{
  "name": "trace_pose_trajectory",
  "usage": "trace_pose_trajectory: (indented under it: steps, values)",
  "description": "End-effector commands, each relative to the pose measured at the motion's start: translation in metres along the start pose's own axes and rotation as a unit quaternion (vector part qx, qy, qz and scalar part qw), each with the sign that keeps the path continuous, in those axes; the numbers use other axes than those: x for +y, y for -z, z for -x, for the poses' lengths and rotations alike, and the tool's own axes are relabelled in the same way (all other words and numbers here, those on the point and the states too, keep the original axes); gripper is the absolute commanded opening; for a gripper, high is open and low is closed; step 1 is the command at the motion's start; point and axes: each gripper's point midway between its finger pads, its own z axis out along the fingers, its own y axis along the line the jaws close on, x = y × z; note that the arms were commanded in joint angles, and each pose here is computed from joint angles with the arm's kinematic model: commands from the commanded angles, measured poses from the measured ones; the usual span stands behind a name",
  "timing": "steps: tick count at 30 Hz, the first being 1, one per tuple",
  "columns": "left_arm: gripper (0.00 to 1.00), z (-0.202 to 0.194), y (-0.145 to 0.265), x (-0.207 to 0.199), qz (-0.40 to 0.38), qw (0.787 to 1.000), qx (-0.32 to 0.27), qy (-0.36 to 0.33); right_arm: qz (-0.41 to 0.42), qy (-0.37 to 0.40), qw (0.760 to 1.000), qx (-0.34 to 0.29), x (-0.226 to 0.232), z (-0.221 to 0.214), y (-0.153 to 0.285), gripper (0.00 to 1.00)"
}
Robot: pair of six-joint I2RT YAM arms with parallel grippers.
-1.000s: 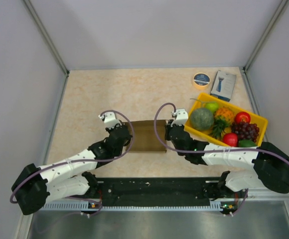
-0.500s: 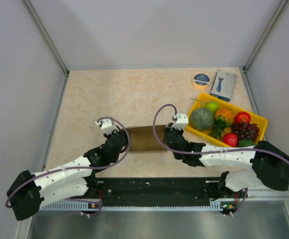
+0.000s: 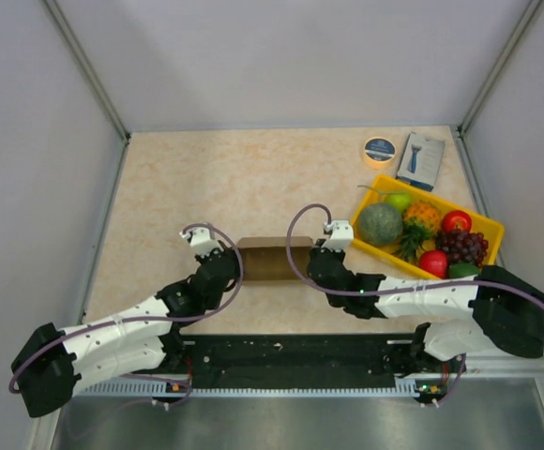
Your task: Fold the paper box
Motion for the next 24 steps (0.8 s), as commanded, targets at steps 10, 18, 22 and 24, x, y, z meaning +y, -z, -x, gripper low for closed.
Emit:
trace_pose_trajectory:
  steps: [10, 18, 22, 24]
  values:
    - [0.0, -0.037, 0.004, 0.032, 0.028, 0.999, 0.039, -0.026, 0.07, 0.044, 0.995, 0.06, -0.013, -0.037, 0.031, 0.28]
    - [0.0, -0.044, 0.006, 0.04, 0.04, 0.998, 0.038, -0.03, 0.199, 0.027, 0.972, 0.122, -0.008, -0.026, 0.105, 0.48]
    - [0.0, -0.042, 0.009, 0.04, 0.037, 0.998, 0.036, -0.028, 0.254, -0.016, 0.963, 0.091, 0.008, 0.029, 0.134, 0.53]
    - [0.0, -0.04, 0.01, 0.037, 0.03, 0.999, 0.035, -0.015, 0.278, -0.038, 0.956, 0.083, 0.03, 0.063, 0.14, 0.54]
